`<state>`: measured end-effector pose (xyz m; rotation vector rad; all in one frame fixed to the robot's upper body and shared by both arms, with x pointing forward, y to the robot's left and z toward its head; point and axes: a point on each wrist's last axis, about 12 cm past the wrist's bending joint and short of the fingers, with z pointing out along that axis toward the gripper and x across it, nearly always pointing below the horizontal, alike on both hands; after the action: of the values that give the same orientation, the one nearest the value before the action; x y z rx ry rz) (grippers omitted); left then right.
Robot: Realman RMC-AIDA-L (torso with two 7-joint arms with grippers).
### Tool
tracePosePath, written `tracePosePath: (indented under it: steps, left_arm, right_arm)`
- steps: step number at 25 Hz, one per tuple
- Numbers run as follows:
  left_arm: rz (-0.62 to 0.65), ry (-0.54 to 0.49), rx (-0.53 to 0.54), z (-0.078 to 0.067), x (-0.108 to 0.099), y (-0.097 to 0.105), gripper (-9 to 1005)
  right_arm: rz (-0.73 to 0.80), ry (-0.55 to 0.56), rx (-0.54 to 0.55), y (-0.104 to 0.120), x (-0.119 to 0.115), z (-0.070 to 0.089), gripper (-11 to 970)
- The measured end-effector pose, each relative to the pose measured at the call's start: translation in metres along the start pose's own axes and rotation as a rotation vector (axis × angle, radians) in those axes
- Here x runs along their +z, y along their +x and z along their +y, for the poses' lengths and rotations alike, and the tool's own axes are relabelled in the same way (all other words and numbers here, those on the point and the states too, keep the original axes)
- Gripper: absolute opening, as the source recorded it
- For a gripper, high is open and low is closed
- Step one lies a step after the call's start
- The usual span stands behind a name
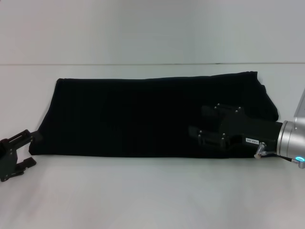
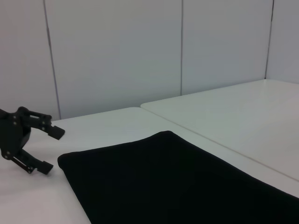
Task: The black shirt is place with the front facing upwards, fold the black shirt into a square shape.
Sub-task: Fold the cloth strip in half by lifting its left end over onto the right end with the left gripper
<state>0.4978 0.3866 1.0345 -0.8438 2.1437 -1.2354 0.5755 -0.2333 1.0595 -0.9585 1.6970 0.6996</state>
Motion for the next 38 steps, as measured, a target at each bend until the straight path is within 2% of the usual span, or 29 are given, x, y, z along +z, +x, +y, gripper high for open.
tracePosePath:
  steps: [6,15,27,38]
  left_arm:
    - [-0.030,-0.028,-0.020,0.000,0.009,-0.004,879]
    - [-0.013,-0.041,0.056,-0.019,0.034,-0.010,838]
    - [-0.029,-0.060,0.143,-0.025,0.040,-0.016,782]
    - [-0.050,-0.050,0.151,-0.026,0.042,-0.017,316]
  right_arm:
    - [-0.001,0.003,0.002,0.000,0.000,0.000,747]
    - [-0.004,-0.002,0.005,-0.001,0.001,0.000,746]
    - [-0.006,-0.010,0.014,0.000,0.002,0.002,744]
    - [0.001,-0.024,0.008,0.001,0.003,0.004,744]
